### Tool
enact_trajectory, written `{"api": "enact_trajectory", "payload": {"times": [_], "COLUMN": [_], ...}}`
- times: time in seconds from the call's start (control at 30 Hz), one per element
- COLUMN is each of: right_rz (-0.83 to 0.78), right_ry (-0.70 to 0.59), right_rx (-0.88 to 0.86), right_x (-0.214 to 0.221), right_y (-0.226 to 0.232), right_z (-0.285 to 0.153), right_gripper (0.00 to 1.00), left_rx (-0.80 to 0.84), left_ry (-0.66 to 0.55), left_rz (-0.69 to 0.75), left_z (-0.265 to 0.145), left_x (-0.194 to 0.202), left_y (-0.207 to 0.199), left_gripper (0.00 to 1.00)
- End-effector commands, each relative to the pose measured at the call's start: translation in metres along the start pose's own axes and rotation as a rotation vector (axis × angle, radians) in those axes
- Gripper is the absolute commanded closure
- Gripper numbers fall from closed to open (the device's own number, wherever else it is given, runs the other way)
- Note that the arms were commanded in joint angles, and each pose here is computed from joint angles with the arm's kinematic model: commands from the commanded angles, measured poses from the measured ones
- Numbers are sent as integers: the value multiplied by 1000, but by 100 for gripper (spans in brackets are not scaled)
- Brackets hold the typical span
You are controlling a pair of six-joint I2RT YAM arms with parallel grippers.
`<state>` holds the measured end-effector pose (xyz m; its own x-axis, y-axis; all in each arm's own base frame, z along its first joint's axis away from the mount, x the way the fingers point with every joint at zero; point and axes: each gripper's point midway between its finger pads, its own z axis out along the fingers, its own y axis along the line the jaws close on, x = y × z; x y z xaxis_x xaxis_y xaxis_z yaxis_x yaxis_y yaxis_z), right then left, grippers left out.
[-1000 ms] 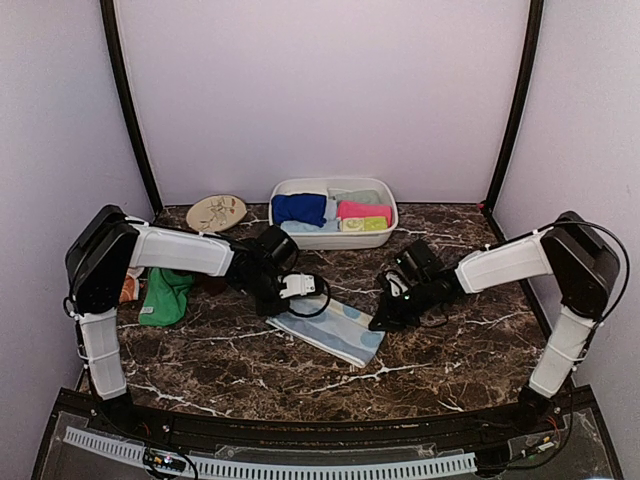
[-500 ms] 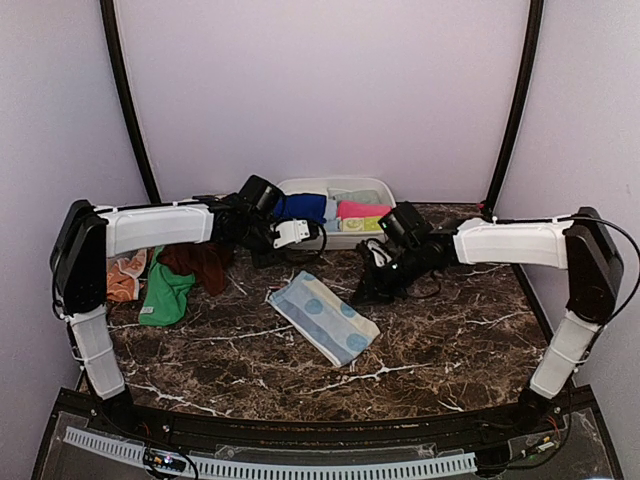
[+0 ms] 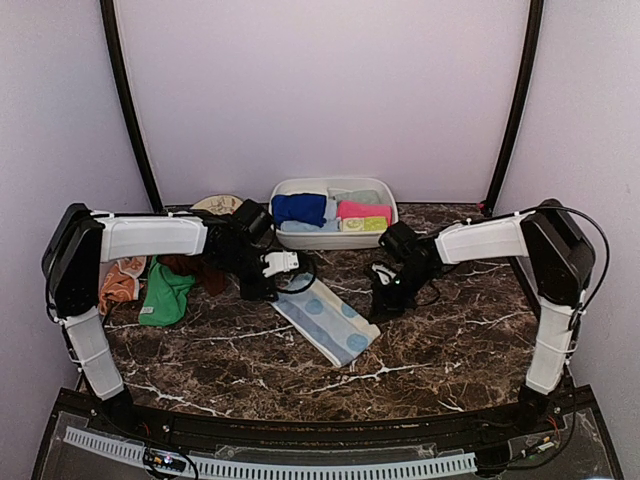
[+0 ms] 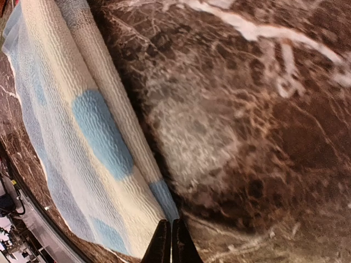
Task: Roll the towels
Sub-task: Rotate the towel at the center of the board.
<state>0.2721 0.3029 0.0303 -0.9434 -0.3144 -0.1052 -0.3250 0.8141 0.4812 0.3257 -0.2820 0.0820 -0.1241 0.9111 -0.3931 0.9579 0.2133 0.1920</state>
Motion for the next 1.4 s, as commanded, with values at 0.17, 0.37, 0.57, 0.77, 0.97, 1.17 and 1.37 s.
{"api": "enact_trajectory", "payload": {"times": [0.17,0.37,0.57,0.77,0.97,1.17,1.37], "right_rz": [29,47,22,-28,-146,-221,-256], "right_ry": [-65,-35,-25,-27,-156,-175,-130], "right_rx": [-11,-49,-76,-114,-75,-139,-150], "right_x": [21,42,65,83,40,-46,-124], "right_y": [-12,-6,18,56,61,79,84], "right_z": [-12,3,11,11,-56,-56,-7], "right_gripper": [97,98,99,99,92,93,97], "left_rx": [1,-91,-227,-284,-225,17,158], "left_ry": [54,85,91,73,-41,-153,-189], "left_rz": [-28,-31,-14,7,-6,47,170], "left_z": [40,59,58,40,-23,-39,-24], "left_x": [2,8,2,-12,-32,-57,-73], "left_y": [2,20,49,67,67,-5,-82], "left_gripper": [66,69,70,56,26,37,47]}}
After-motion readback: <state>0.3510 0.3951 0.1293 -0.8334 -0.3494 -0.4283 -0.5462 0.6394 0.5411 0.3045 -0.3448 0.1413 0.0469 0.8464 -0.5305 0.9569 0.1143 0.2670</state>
